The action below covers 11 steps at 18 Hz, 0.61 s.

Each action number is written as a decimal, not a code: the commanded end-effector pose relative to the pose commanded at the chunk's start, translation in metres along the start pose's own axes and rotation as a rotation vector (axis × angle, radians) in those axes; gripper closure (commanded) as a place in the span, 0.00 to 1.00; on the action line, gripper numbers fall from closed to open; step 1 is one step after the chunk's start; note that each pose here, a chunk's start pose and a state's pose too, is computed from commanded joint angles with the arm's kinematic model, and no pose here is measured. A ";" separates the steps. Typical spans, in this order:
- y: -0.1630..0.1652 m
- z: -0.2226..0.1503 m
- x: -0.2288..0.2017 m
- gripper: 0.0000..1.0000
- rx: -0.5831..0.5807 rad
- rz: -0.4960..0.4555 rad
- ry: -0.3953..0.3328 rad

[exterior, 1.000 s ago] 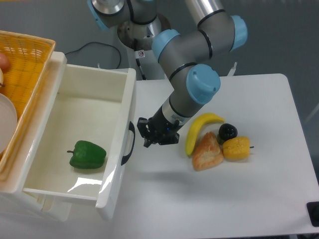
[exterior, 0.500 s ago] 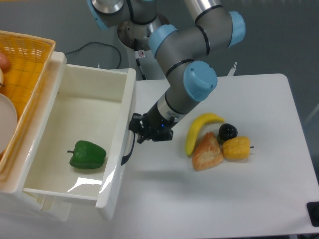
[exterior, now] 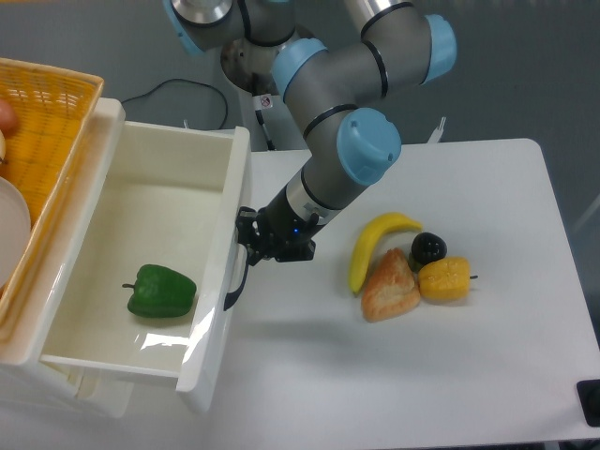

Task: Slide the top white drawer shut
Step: 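Push the drawer front with the gripper into the cabinet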

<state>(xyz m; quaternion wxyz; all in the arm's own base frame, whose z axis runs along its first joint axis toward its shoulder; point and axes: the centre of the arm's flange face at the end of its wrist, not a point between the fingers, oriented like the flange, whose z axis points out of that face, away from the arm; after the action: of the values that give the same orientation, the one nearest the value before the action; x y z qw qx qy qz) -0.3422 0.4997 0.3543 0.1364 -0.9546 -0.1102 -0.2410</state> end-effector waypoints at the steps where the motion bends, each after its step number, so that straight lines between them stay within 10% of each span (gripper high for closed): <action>1: 0.000 0.000 0.001 0.97 -0.001 0.000 0.000; 11: -0.002 0.010 0.019 0.97 -0.023 0.012 0.027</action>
<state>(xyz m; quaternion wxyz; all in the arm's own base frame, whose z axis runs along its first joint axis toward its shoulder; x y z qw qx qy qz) -0.3220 0.5071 0.3558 0.1284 -0.9534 -0.0996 -0.2544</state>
